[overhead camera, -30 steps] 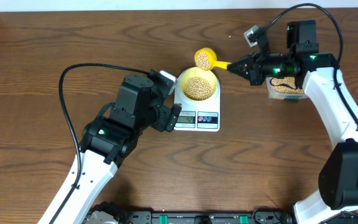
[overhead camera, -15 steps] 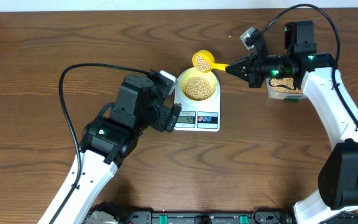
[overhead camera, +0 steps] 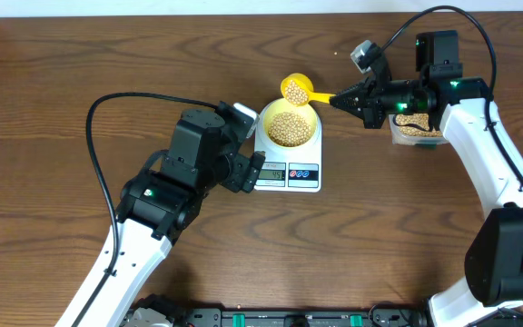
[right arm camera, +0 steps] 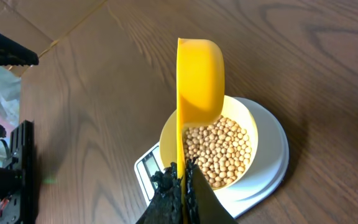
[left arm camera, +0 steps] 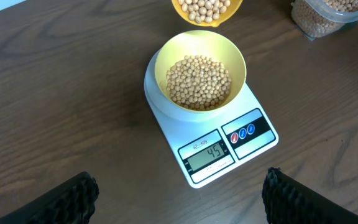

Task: Scoop item into bowl and weigh 50g on scale
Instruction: 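Tilt the scoop with the right gripper to pour beans into the bowl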

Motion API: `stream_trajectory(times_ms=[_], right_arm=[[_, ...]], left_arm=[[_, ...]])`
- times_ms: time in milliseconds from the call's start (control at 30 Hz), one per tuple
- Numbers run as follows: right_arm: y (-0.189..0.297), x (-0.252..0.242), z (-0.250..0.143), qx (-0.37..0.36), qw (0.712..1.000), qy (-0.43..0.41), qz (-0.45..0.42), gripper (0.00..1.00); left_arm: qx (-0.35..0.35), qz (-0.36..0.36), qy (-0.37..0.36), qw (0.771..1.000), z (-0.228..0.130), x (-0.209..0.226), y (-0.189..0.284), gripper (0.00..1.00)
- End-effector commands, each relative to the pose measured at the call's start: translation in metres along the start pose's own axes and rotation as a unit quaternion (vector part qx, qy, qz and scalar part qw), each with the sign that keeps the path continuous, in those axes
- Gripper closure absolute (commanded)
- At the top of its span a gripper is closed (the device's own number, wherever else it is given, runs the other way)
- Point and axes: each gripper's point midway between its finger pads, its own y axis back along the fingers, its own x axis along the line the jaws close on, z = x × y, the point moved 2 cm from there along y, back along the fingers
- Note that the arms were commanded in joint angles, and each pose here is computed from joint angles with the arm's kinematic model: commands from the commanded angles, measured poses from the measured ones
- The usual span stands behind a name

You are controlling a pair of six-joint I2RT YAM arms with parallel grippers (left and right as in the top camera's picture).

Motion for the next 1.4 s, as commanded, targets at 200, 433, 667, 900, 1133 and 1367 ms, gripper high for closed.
stream_trajectory(times_ms=[200, 433, 667, 900, 1133, 1367], right_arm=[[-0.0037, 0.0019, -0.0033, 0.001, 1.0, 0.006, 0.012, 0.99], [-0.0036, 0.0016, -0.0029, 0.0, 1.0, 0.015, 0.011, 0.99], [-0.0036, 0.0011, -0.0032, 0.001, 0.999, 0.042, 0.01, 0.99], [-0.0037, -0.0034, -0.0055, 0.009, 0.999, 0.042, -0.005, 0.99], [-0.0037, -0.0038, -0.0055, 0.009, 0.999, 0.042, -0.006, 0.99], [-0.0036, -0.0075, -0.0045, 0.01, 0.999, 0.048, -0.017, 0.99]], left_arm=[[0.001, -0.004, 0.0, 1.0, -0.0009, -0.0007, -0.0011, 0.14], [0.001, -0.004, 0.0, 1.0, -0.0009, -0.0007, -0.0011, 0.13], [0.001, -0.004, 0.0, 1.0, -0.0009, -0.0007, -0.0011, 0.13], [0.001, -0.004, 0.0, 1.0, -0.0009, -0.0007, -0.0011, 0.13], [0.001, -0.004, 0.0, 1.0, -0.0009, -0.0007, -0.0011, 0.13], [0.001, -0.004, 0.0, 1.0, -0.0009, -0.0007, -0.0011, 0.13]])
